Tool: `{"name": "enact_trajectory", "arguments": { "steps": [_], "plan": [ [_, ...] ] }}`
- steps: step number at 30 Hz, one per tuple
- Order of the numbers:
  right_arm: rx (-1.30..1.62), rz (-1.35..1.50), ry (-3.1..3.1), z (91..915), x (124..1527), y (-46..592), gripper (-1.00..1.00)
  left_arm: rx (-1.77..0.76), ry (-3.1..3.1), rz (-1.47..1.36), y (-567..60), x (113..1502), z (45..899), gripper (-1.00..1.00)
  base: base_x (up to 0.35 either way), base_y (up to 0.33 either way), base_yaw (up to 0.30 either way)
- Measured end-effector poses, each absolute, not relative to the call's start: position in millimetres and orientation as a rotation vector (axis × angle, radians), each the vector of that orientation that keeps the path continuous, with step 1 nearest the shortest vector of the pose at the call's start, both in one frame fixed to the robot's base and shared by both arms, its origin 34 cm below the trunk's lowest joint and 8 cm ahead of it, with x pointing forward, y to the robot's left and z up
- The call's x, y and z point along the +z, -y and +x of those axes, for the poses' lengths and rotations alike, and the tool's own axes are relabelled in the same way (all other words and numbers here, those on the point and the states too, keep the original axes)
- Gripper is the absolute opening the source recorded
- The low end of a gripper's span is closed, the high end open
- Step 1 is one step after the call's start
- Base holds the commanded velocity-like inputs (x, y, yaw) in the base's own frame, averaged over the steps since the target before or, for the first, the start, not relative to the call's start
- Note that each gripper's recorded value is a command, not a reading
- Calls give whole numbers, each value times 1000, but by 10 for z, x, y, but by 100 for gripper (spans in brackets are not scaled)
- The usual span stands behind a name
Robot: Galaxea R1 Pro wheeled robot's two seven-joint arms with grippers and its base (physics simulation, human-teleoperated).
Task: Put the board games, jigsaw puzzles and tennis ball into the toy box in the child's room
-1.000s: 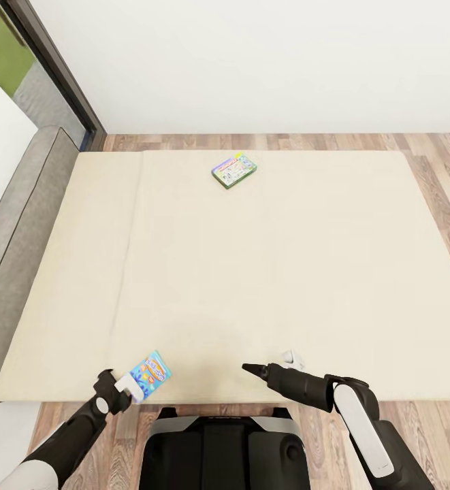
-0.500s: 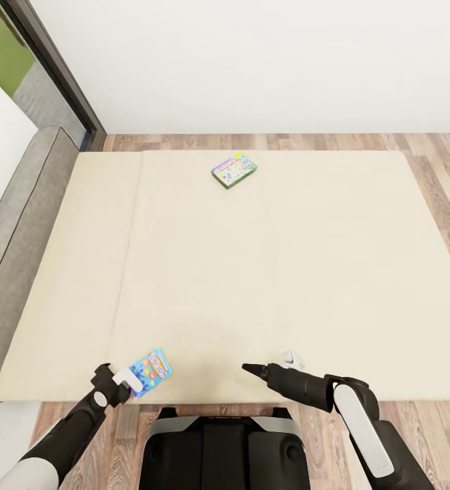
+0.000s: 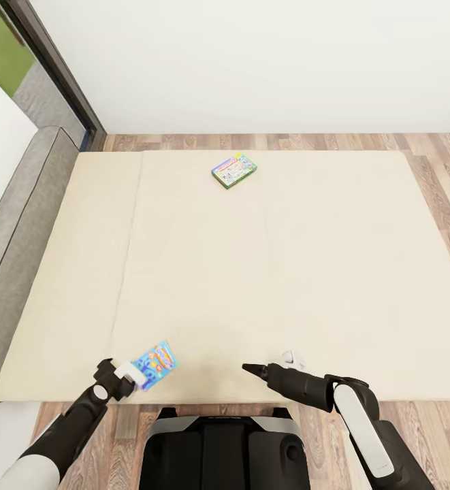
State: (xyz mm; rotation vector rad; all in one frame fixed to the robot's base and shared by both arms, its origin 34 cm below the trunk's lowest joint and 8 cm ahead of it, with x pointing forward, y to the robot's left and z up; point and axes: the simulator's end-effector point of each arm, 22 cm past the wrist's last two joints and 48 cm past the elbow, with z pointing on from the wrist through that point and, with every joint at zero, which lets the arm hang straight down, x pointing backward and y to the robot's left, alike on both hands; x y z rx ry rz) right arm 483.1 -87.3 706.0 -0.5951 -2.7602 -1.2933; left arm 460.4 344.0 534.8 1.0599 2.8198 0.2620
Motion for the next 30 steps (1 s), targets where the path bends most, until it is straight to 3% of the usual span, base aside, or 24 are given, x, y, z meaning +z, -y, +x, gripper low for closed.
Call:
{"name": "enact_trajectory", "arguments": {
  "steps": [30],
  "plan": [
    [-1281, -642, 2781, 4910, 7043, 1010, 100, 129, -2927, 848, -3586, 5420, 4609, 100, 0, 0, 0]
  ]
}}
